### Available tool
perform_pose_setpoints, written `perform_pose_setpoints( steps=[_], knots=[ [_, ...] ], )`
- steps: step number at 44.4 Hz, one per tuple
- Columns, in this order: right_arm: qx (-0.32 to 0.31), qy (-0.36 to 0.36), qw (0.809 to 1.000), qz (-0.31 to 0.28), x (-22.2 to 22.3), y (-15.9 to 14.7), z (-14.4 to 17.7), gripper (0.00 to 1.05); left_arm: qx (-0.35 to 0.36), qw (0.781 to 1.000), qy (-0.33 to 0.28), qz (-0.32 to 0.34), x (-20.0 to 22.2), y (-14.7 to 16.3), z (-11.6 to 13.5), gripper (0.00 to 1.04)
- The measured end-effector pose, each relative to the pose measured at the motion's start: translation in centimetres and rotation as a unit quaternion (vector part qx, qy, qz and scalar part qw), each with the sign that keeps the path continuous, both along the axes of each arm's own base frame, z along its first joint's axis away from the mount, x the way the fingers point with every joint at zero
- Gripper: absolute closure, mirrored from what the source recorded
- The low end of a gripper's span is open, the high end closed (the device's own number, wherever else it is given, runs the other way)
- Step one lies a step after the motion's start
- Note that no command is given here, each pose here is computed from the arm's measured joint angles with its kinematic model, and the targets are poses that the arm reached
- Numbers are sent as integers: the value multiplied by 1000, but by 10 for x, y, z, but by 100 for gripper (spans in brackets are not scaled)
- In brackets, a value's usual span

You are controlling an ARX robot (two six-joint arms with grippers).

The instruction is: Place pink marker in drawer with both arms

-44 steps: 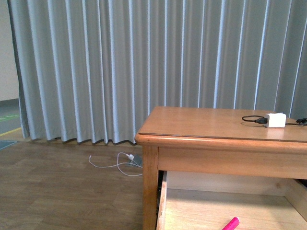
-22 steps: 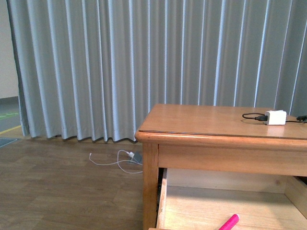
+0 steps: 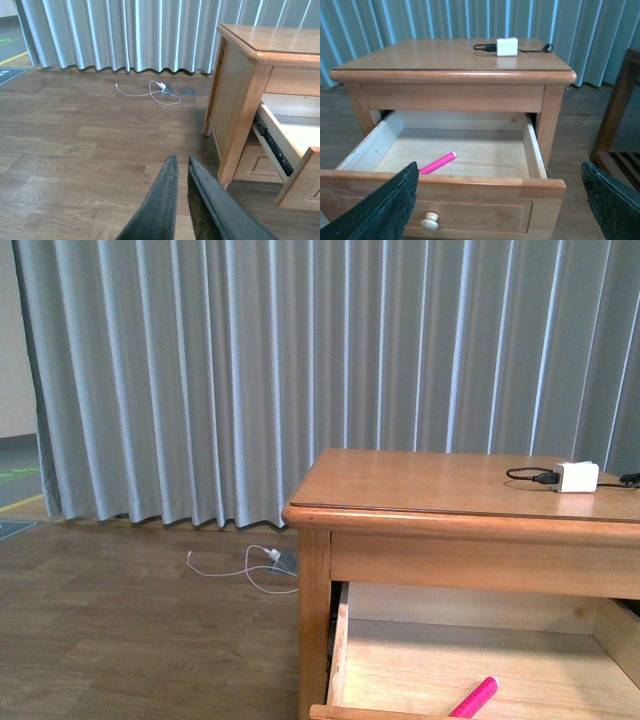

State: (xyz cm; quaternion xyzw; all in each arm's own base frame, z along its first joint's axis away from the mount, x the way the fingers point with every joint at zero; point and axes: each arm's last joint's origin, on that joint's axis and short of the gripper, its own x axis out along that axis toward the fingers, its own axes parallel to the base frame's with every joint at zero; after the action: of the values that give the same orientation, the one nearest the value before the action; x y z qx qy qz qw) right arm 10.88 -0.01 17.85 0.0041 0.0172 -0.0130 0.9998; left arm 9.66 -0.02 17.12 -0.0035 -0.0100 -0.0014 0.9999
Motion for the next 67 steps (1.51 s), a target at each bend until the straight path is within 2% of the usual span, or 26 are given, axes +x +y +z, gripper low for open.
perform_pose_setpoints(
  steps=[2, 6, 12, 16, 22, 29, 38, 67],
  knots=[
    [5, 48, 999, -20, 1, 0, -1, 9, 0, 1000, 0, 0, 0, 0, 0, 87],
    [16, 139, 990, -22, 4, 0, -10, 9, 0, 1000, 0, 0, 0, 0, 0, 73],
    [40, 225, 973, 19, 16, 4, -17, 9, 0, 1000, 0, 0, 0, 0, 0, 49],
    [47, 261, 963, 42, 37, 9, -21, 9, 0, 1000, 0, 0, 0, 0, 0, 30],
    [32, 283, 958, 34, 74, 17, -26, 9, 0, 1000, 0, 0, 0, 0, 0, 5],
    [36, 311, 949, 49, 117, 32, -37, 9, 1, 1000, 0, 0, 0, 0, 0, 6],
    [46, 332, 942, 34, 159, 47, -60, 9, 1, 1000, 0, 0, 0, 0, 0, 6],
    [41, 202, 979, -12, 280, 79, -87, 9, 1, 1000, 0, 0, 0, 0, 0, 6]
  ],
)
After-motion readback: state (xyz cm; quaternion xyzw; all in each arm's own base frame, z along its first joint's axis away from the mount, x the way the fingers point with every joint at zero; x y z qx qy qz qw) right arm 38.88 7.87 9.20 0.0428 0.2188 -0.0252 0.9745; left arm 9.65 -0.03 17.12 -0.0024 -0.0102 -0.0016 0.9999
